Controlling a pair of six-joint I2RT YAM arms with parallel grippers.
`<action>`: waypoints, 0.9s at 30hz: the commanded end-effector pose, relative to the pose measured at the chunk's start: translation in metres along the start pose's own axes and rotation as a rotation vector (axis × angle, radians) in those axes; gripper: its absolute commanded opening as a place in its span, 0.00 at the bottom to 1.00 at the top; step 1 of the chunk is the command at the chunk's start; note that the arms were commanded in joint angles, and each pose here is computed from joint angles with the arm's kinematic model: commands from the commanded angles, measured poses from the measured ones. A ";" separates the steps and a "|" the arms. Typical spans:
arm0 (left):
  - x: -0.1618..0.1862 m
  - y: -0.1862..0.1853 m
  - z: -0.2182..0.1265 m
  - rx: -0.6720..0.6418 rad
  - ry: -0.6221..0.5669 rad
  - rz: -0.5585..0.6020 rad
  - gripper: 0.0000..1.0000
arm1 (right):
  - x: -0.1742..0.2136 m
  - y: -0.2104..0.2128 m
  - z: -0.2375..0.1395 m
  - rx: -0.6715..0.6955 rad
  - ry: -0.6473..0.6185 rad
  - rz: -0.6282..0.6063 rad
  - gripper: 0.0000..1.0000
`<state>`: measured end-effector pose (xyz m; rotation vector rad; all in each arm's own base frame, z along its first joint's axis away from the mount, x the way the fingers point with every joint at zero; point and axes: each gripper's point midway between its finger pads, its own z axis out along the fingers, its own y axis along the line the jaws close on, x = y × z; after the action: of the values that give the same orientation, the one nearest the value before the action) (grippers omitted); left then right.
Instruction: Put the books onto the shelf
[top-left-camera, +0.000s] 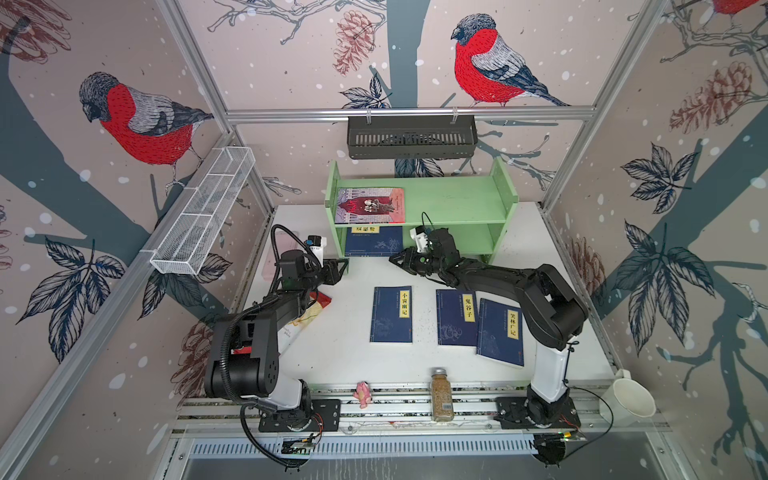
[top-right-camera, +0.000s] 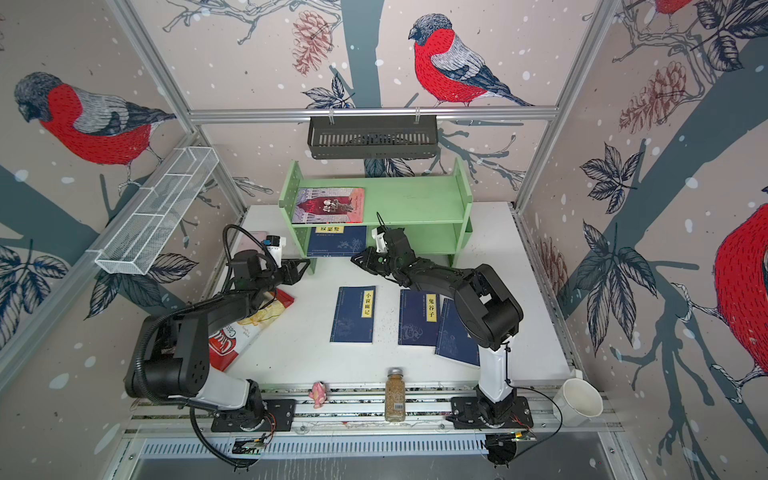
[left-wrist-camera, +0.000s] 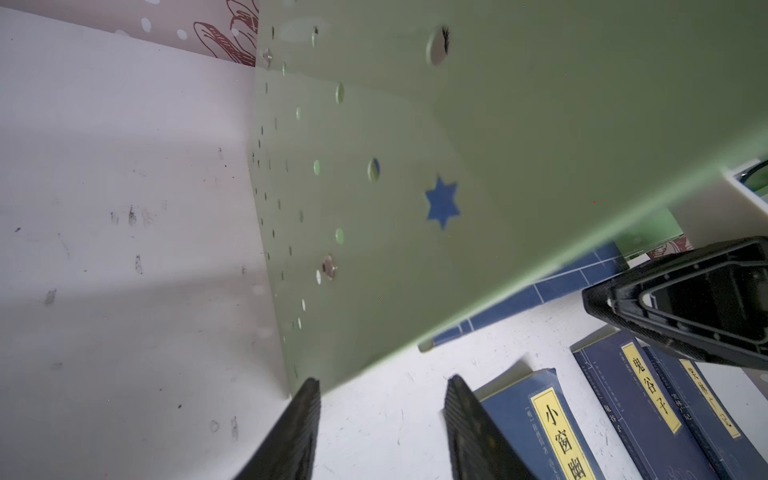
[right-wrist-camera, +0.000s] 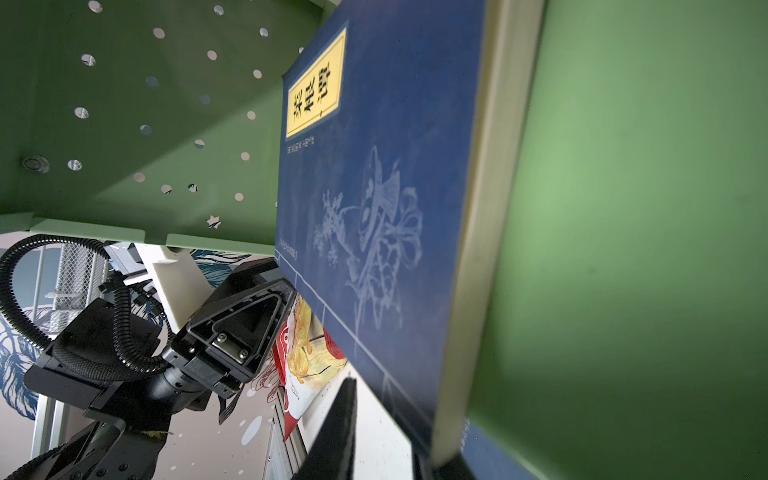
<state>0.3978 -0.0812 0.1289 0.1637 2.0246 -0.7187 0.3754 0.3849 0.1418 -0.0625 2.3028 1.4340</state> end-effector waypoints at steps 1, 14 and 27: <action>-0.001 -0.004 -0.003 0.004 0.003 0.034 0.50 | 0.003 0.010 -0.011 -0.020 -0.013 -0.021 0.27; 0.004 -0.024 -0.021 0.050 0.038 0.001 0.51 | -0.013 0.012 -0.047 0.012 -0.110 -0.051 0.28; 0.006 -0.048 -0.040 0.111 0.067 0.027 0.52 | -0.041 0.000 -0.038 0.027 -0.133 -0.034 0.27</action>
<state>0.3535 -0.0954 0.1590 0.2387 2.0397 -0.8006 0.3966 0.3450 0.1718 0.0052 2.2017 1.3555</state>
